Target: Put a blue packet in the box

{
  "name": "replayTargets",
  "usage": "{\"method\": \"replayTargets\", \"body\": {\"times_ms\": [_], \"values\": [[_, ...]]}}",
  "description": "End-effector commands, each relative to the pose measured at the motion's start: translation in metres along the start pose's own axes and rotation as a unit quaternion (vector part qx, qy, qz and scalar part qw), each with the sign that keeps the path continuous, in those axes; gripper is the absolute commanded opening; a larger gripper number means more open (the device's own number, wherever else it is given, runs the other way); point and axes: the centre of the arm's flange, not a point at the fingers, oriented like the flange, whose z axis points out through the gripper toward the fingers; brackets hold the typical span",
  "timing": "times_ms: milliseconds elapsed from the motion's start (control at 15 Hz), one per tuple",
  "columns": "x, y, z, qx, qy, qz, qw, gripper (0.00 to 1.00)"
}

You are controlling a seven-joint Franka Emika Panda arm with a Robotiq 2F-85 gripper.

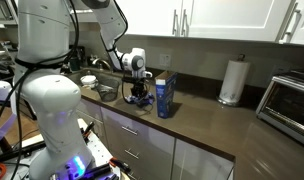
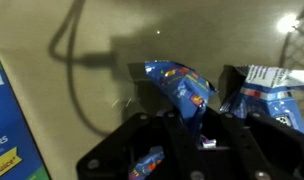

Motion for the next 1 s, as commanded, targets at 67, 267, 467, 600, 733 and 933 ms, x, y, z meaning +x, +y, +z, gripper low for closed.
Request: {"method": "replayTargets", "body": {"times_ms": [67, 267, 467, 600, 733, 933], "values": [[-0.015, 0.006, -0.044, -0.034, 0.003, 0.011, 0.9994, 0.03], [-0.023, 0.009, -0.076, -0.046, 0.002, 0.011, 0.9989, 0.02], [-0.038, 0.012, -0.114, -0.052, -0.009, 0.014, 0.9985, 0.05], [-0.051, 0.014, -0.142, -0.062, -0.01, 0.018, 0.9978, 0.04], [-0.06, 0.02, -0.171, -0.073, -0.002, 0.03, 0.9969, 0.04], [-0.075, 0.033, -0.211, -0.079, 0.017, 0.052, 0.9954, 0.04]]}}
